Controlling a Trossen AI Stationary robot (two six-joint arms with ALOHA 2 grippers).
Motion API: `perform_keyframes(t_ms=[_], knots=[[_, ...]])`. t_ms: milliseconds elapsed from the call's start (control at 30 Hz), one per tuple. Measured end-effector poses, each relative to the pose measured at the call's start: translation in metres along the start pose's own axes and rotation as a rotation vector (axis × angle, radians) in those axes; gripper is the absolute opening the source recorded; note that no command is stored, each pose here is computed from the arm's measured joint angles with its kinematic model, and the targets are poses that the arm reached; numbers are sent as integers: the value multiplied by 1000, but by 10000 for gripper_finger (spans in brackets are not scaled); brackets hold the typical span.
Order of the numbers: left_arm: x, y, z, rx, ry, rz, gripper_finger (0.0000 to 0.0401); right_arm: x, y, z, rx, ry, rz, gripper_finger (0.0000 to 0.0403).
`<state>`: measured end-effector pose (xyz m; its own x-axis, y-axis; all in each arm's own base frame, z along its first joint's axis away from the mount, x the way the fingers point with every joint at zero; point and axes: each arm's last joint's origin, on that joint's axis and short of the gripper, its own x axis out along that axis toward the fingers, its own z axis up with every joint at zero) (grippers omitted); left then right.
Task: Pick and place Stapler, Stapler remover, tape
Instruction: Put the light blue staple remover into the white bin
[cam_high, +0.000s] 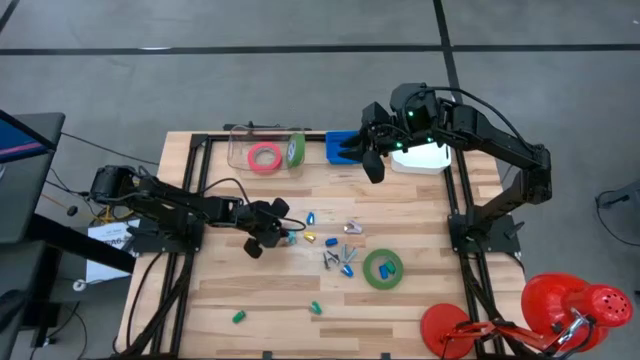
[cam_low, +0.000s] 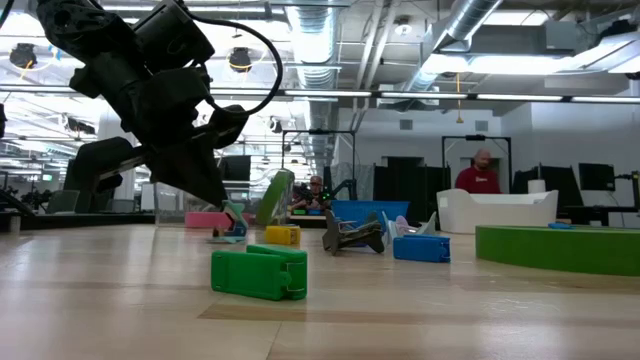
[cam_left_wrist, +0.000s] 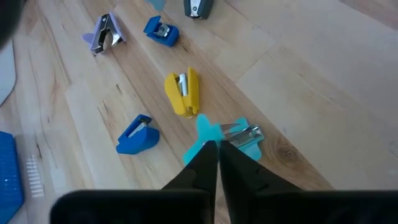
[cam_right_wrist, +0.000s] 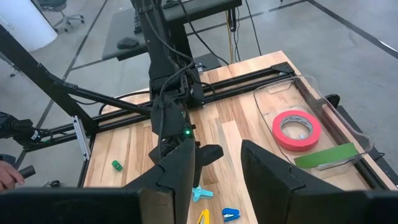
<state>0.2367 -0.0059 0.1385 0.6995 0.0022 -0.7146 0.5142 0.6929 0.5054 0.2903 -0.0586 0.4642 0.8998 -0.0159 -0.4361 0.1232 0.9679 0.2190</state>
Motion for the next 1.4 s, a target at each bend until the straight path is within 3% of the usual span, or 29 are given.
perform_keyframes(t_ms=[1133, 1233, 1400], knots=[[-4, 20, 20, -20, -49, 63, 3, 0, 0, 0, 0, 0, 0, 124], [-4, 20, 20, -66, -52, 64, 6, 0, 0, 0, 0, 0, 0, 124], [-5, 25, 21, -261, -68, 76, 13, 0, 0, 0, 0, 0, 0, 124]])
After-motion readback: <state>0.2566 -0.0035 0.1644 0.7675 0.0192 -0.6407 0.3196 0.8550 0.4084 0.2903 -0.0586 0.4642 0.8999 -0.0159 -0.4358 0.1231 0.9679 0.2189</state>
